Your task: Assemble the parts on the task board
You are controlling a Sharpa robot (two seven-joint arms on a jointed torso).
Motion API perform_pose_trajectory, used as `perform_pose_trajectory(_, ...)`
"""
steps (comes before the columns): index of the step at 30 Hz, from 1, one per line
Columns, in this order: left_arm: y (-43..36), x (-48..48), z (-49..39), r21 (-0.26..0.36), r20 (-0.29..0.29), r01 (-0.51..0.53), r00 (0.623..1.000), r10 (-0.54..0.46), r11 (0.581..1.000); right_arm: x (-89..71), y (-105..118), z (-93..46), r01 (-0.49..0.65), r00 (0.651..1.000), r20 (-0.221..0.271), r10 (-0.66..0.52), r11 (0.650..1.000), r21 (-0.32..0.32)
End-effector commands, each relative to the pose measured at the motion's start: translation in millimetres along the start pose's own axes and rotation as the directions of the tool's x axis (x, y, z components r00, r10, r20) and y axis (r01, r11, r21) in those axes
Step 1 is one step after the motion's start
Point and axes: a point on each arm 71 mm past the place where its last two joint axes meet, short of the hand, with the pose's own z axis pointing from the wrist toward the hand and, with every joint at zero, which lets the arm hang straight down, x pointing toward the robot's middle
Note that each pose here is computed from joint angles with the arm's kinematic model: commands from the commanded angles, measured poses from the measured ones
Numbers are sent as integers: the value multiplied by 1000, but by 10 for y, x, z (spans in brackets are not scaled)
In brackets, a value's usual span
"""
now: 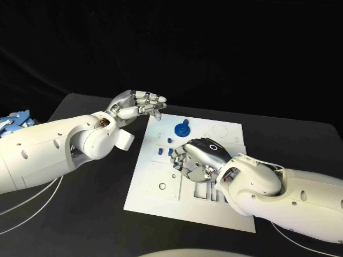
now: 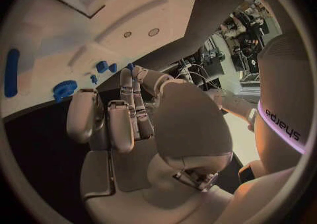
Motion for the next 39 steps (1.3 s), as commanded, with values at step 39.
perform_pose_trajectory(39,3,37,38,-1,-4,8,1000,-8,1000,320,-74,-15,15,994,-110,-12,1000,21)
